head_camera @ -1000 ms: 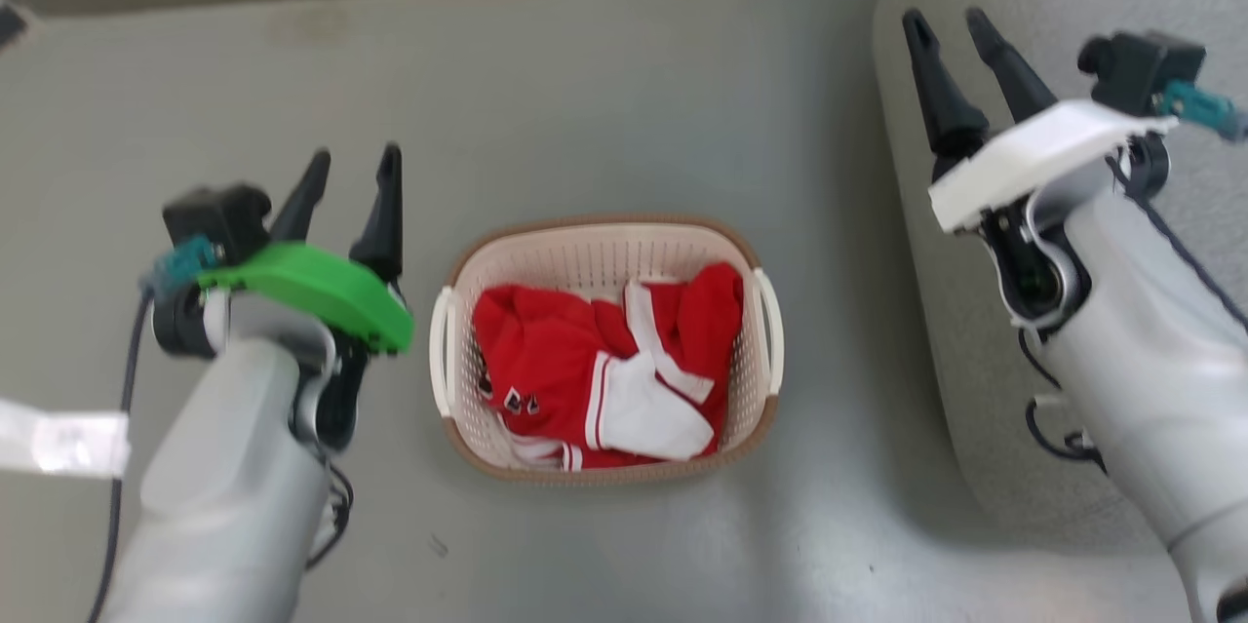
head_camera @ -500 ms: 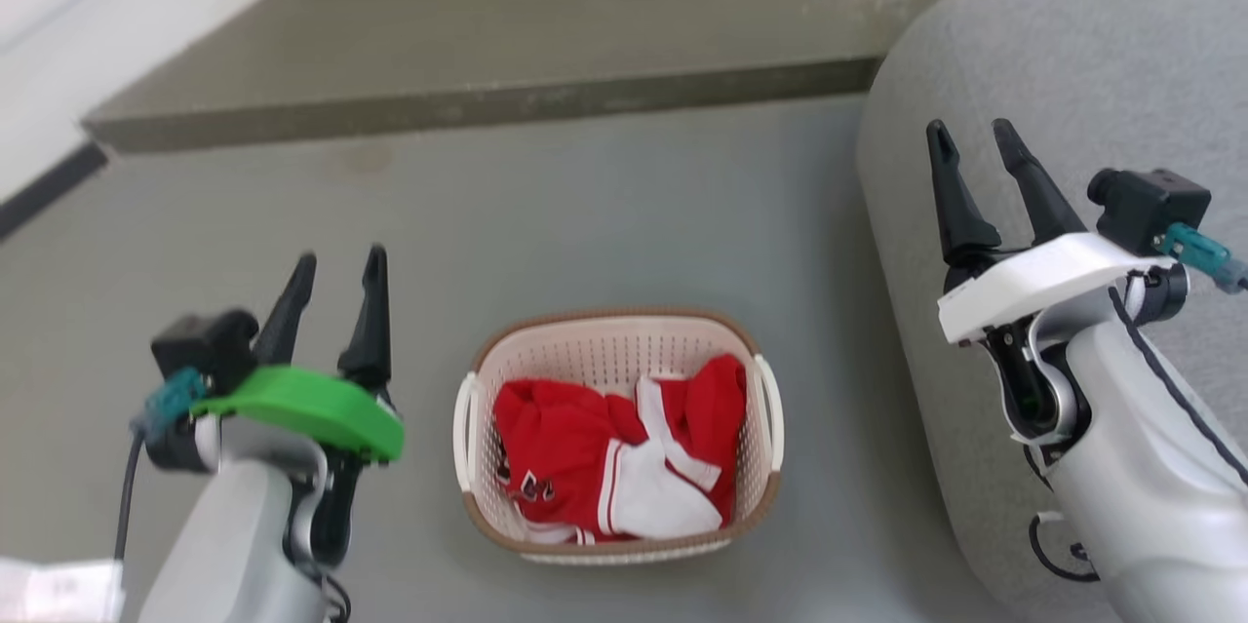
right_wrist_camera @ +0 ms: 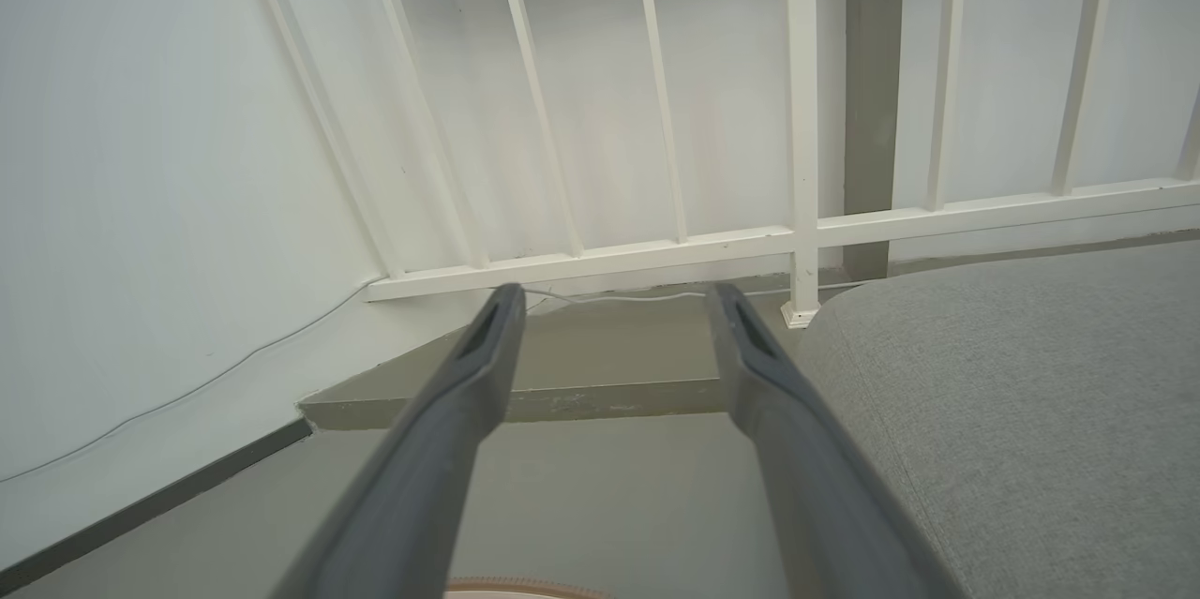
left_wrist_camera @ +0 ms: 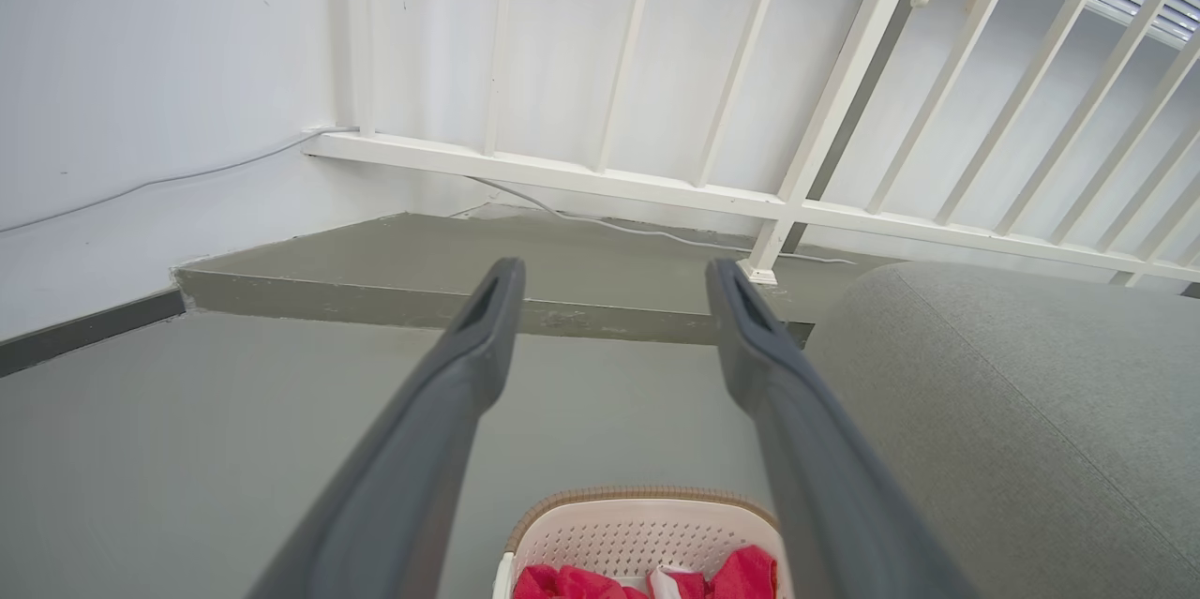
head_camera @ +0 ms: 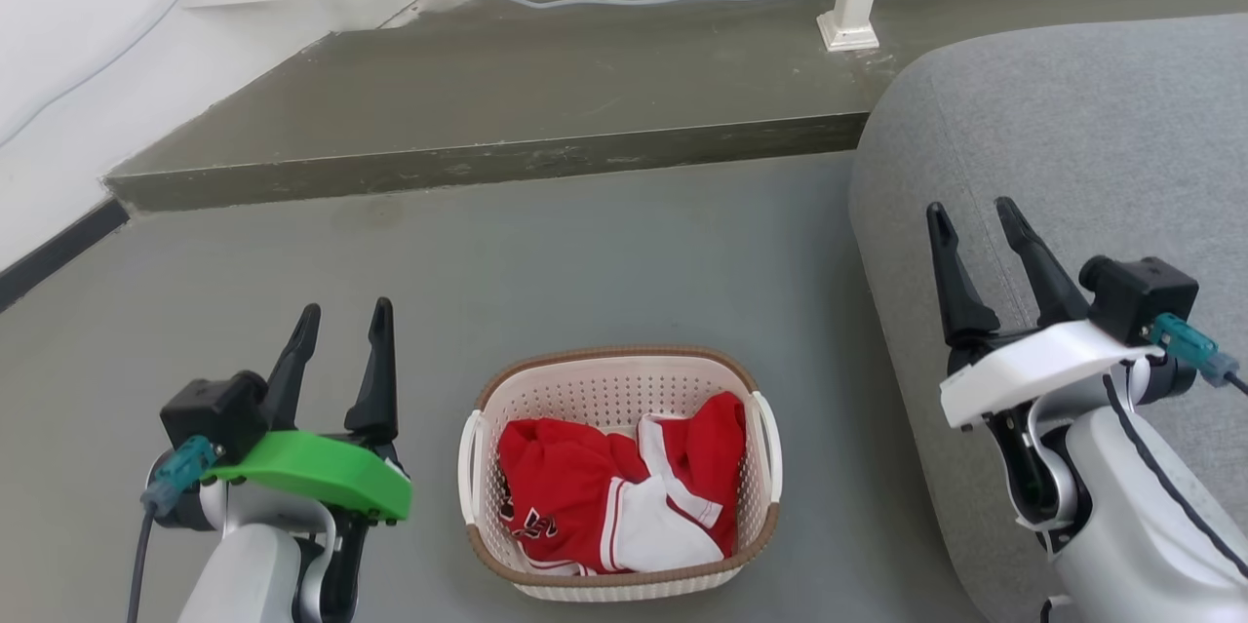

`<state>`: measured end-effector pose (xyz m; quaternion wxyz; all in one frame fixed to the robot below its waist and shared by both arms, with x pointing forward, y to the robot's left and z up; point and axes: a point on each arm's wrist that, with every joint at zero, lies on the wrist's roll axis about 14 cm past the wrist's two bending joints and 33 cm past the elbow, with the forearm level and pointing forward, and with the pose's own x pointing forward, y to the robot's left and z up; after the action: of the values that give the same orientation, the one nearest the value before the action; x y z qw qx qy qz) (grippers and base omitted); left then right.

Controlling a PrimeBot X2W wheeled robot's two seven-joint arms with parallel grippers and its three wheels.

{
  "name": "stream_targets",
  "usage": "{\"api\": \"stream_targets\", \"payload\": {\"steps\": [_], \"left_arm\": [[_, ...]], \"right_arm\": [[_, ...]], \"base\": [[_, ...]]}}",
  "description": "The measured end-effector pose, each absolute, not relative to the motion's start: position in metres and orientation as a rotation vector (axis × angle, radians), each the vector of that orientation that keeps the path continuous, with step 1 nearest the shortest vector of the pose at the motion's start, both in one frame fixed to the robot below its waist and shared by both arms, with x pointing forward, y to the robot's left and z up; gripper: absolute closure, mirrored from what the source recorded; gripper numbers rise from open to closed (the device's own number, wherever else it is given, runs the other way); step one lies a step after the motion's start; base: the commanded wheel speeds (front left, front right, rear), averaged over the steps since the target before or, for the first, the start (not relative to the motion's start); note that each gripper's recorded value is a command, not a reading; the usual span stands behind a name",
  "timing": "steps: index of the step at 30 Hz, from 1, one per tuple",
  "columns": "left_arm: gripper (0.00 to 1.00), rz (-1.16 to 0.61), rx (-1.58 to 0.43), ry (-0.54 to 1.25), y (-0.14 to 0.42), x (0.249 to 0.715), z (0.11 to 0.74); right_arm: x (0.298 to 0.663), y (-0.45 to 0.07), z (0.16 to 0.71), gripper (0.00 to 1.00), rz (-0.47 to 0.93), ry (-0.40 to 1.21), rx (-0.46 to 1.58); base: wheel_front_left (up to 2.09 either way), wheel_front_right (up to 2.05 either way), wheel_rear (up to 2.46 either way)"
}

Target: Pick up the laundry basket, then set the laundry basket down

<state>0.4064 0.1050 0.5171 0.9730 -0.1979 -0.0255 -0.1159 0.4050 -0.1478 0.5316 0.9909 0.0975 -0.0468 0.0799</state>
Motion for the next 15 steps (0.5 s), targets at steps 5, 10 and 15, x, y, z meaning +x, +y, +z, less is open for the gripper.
{"api": "stream_targets", "payload": {"steps": [5,10,15], "left_arm": [[0.00,-0.234,-0.391,-0.056,0.105,0.401,0.517],[0.00,-0.235,-0.386,-0.049,0.104,0.396,0.513],[0.00,-0.238,-0.387,-0.055,0.104,0.394,0.515]], "right_arm": [[0.400,-0.148,0.532,0.00,0.157,-0.100,0.198],[0.395,-0.149,0.530,0.00,0.150,-0.100,0.189],[0.392,-0.148,0.528,0.00,0.150,-0.099,0.186]], "base": [[0.00,0.00,0.00],[0.00,0.00,0.00],[0.00,0.00,0.00]]}}
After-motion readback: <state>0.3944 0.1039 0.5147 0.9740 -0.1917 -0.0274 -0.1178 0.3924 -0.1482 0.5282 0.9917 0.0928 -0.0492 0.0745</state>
